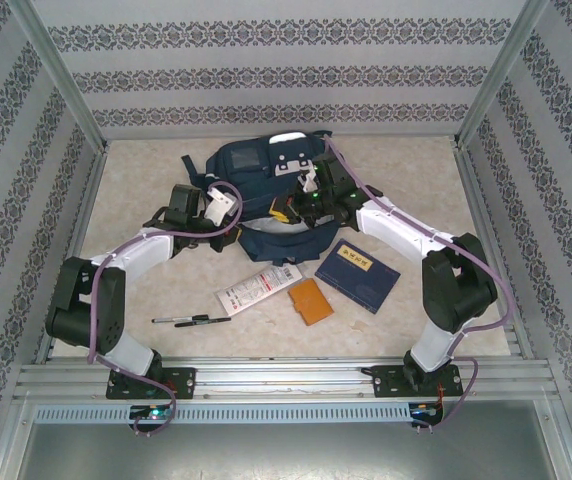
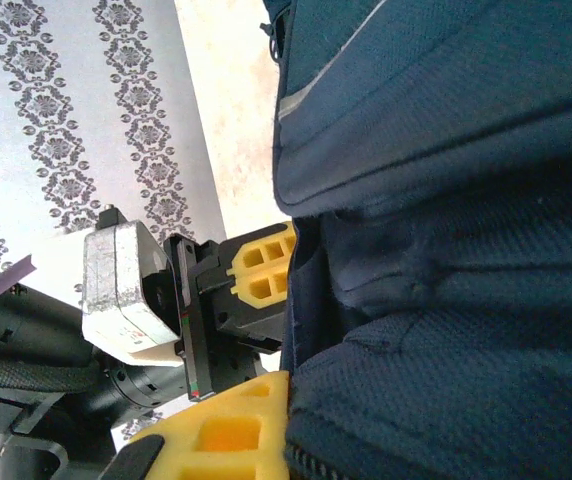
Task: Pack the student bag
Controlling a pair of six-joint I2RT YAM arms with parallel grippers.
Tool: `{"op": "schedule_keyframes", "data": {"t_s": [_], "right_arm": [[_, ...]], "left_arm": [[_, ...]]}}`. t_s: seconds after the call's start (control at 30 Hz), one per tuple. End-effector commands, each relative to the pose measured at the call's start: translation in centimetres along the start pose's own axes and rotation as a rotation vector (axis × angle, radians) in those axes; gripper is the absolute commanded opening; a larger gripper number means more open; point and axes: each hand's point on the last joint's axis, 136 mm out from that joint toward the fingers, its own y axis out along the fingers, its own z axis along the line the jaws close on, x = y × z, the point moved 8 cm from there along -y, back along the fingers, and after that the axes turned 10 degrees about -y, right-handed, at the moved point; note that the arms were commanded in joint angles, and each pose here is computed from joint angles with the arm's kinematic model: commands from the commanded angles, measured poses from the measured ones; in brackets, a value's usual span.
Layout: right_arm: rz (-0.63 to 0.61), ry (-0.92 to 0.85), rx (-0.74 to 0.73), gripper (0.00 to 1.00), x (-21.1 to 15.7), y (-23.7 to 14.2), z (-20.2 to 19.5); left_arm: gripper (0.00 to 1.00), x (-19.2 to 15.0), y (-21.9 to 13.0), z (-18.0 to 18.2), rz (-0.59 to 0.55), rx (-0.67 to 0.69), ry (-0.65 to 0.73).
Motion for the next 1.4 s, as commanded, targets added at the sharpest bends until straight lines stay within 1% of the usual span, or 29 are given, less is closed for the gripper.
{"op": "schedule_keyframes", "data": {"t_s": [0.0,0.13,0.23,0.37,0.5,0.53,0.6,0.67,0.73,0.77,0.9,0.97,1.0,1.07,1.1,1.13,1.17,1.23,1.27,1.3,1.37], "right_arm": [[0.052,-0.089,0.1,0.0,-0.4,-1.1,3.0],[0.054,-0.104,0.093,0.0,0.5,-2.7,2.2],[0.064,-0.142,0.077,0.0,1.2,-4.2,1.9],[0.081,-0.188,0.043,0.0,1.9,-5.8,1.7],[0.099,-0.236,-0.003,0.0,2.1,-6.3,1.4],[0.108,-0.243,-0.01,0.0,2.1,-6.3,1.3],[0.124,-0.257,-0.006,0.0,1.9,-6.3,1.3],[0.138,-0.273,0.0,0.0,1.6,-6.5,1.4],[0.152,-0.298,0.008,0.0,1.3,-6.7,1.7],[0.158,-0.306,0.015,0.0,1.1,-6.8,1.8],[0.165,-0.322,0.038,0.0,0.7,-6.9,2.4],[0.165,-0.332,0.047,0.0,0.6,-6.8,2.9],[0.164,-0.336,0.052,0.0,0.5,-6.7,3.2],[0.157,-0.35,0.074,0.0,0.3,-6.5,3.8],[0.146,-0.352,0.077,0.0,0.4,-6.3,3.9],[0.134,-0.349,0.068,0.0,0.5,-6.0,3.9],[0.125,-0.34,0.057,0.0,0.6,-5.8,3.7],[0.107,-0.32,0.032,0.0,0.9,-5.2,3.4],[0.092,-0.297,0.012,0.05,1.1,-5.0,3.1],[0.073,-0.273,-0.008,0.12,1.2,-4.8,2.8],[0.037,-0.245,-0.049,0.2,1.4,-4.7,2.4]], "left_arm": [[0.0,1.8,0.1,-0.4,-0.033,-0.036,0.096],[0.0,1.4,-0.1,0.0,-0.013,-0.03,0.115],[0.0,0.9,-0.4,0.9,0.004,-0.063,0.085],[0.0,0.5,-1.0,1.5,-0.006,-0.09,0.074],[0.0,0.3,-1.3,0.8,-0.004,-0.208,0.095],[0.0,0.1,-1.3,0.7,-0.002,-0.213,0.112],[0.0,-0.2,-1.0,1.5,0.002,-0.138,0.116],[0.0,-0.1,-0.7,3.0,0.036,-0.032,0.11],[0.0,0.3,-0.2,5.4,0.079,0.083,0.046],[0.0,0.5,0.0,6.4,0.089,0.115,0.009],[0.0,0.5,2.0,9.8,0.121,0.204,-0.118],[0.0,0.5,2.8,10.7,0.14,0.213,-0.153],[0.0,0.7,3.0,10.8,0.129,0.217,-0.153],[0.05,0.9,2.8,11.3,0.116,0.279,-0.173],[0.14,1.1,2.5,11.4,0.106,0.297,-0.178],[0.28,1.4,2.2,11.2,0.095,0.293,-0.17],[0.35,1.8,1.8,10.7,0.084,0.267,-0.143],[0.39,3.0,0.1,9.1,0.014,0.221,-0.075],[0.41,3.5,-0.7,8.3,-0.026,0.208,-0.052],[0.45,4.1,-1.9,7.2,-0.077,0.185,-0.011],[0.51,4.9,-3.9,5.1,-0.138,0.115,0.068]]}}
